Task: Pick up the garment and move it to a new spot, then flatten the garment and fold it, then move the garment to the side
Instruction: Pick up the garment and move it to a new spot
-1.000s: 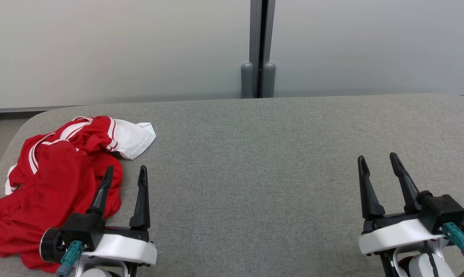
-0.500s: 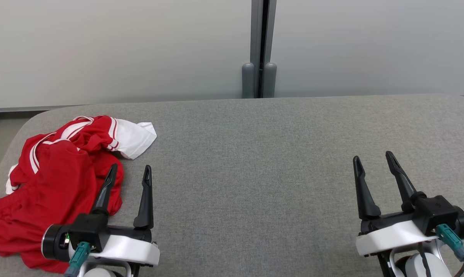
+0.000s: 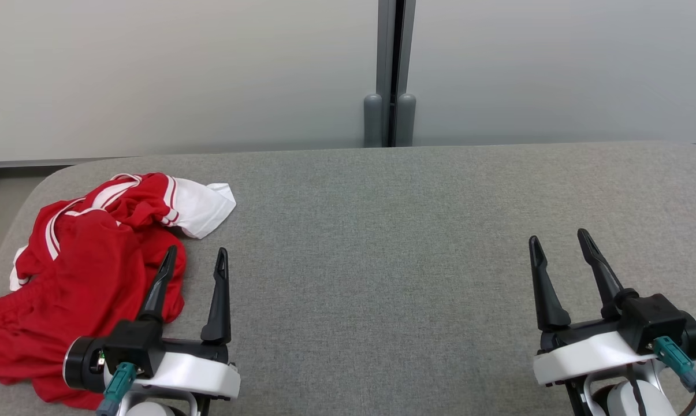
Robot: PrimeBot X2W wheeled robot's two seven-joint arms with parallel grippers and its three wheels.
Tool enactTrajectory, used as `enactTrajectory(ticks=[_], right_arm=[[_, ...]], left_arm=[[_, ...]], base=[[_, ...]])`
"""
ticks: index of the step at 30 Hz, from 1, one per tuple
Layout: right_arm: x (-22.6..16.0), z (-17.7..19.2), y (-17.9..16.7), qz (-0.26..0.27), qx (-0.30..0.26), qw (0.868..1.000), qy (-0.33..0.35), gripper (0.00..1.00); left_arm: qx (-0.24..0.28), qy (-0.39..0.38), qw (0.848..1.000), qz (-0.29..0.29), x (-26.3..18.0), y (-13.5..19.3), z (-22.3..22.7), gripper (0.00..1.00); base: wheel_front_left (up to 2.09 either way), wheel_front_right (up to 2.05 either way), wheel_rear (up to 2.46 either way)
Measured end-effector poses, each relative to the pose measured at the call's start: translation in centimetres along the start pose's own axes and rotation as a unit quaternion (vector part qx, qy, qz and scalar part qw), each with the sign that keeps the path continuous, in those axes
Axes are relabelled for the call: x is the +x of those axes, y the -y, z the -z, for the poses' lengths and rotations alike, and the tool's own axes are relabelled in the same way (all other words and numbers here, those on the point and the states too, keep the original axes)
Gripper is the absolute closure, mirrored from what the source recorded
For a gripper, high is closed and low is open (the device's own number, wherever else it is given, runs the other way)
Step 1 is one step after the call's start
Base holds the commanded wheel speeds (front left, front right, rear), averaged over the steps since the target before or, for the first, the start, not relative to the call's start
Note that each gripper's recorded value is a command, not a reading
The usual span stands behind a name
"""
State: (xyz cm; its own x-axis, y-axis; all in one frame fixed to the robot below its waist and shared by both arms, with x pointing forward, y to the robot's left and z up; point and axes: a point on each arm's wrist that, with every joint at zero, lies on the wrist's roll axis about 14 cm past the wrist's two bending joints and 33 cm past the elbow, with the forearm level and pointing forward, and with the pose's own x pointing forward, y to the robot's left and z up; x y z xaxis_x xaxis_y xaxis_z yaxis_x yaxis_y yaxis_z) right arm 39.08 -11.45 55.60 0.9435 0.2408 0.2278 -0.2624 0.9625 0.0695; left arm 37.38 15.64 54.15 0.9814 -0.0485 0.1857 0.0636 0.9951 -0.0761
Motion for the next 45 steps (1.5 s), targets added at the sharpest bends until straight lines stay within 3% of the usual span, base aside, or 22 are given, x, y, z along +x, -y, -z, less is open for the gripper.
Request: enactTrajectory(ticks=[18,31,45], right_arm=[[0.5,0.8,-1.5,-0.021,0.011,1.0,-0.009,0.0],[2.0,1.6,-7.3,-0.104,0.049,0.993,-0.016,0.0],[3.1,2.4,-14.9,-0.21,0.086,0.973,-0.028,0.0]], left_arm=[[-0.008,-0.003,1.0,-0.015,-0.4,-1.0,0.1,0.0],[-0.006,-0.002,0.995,-0.098,-3.2,-6.0,-0.3,0.0],[0.005,-0.003,0.979,-0.204,-8.4,-11.9,-0.9,0.0]], base=[[0.0,0.0,0.0],[0.0,0.0,0.0],[0.0,0.0,0.0]])
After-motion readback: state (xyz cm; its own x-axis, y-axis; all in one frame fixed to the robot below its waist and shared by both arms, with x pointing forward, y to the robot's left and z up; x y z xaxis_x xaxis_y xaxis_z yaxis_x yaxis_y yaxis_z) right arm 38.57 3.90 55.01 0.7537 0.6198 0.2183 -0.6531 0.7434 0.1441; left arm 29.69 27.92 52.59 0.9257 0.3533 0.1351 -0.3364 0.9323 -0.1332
